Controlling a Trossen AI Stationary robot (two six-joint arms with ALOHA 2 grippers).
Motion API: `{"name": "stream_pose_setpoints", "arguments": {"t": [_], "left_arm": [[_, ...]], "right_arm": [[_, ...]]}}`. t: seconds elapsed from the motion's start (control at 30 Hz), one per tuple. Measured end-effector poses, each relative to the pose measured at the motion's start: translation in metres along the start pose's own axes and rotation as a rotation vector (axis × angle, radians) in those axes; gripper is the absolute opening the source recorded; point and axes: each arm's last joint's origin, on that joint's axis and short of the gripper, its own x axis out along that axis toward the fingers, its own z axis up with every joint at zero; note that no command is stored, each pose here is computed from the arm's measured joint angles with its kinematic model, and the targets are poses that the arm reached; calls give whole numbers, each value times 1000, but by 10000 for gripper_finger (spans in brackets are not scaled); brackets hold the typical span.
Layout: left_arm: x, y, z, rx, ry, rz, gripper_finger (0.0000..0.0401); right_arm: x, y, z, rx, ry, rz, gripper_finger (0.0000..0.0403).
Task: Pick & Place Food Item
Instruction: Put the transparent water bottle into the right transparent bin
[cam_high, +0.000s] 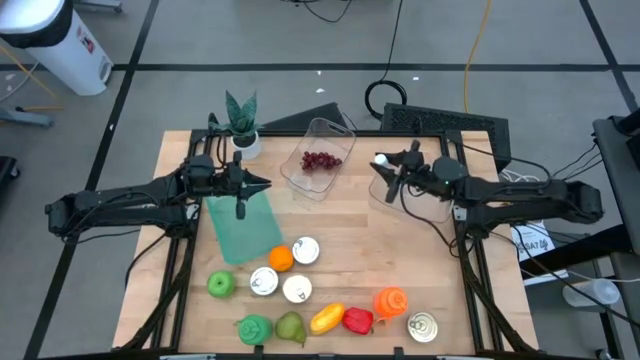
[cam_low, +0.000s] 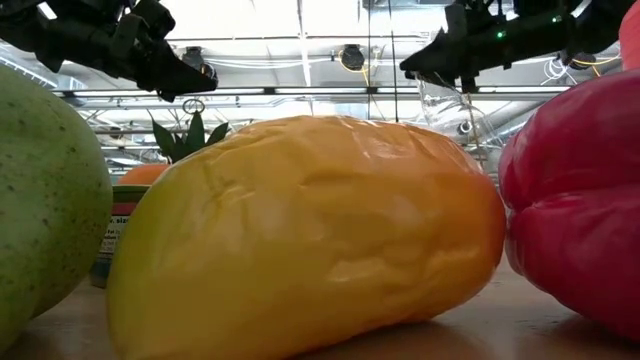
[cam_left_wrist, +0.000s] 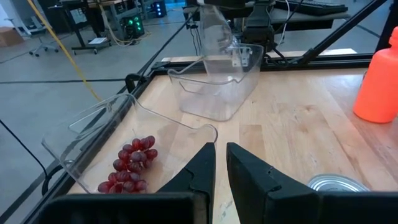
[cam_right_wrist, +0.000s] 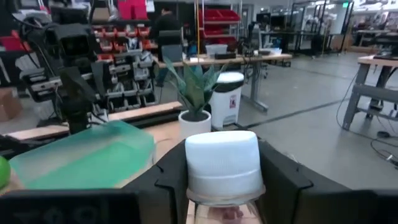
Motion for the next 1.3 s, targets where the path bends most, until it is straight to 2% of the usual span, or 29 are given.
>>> {"name": "stream_pose_setpoints", "arguments": {"t": [0.5,0.93,1.3], "left_arm": [[0,0,0,1,1,0,51],[0,0,0,2,1,0,51],[0,0,0,2,2,0,51]], "right_arm": [[32,-4,-13,-10,-119,-42,128],[40,-3,-11,-34,-251,-51,128],[51,-4,-22,-57,-293,-66,128]]}}
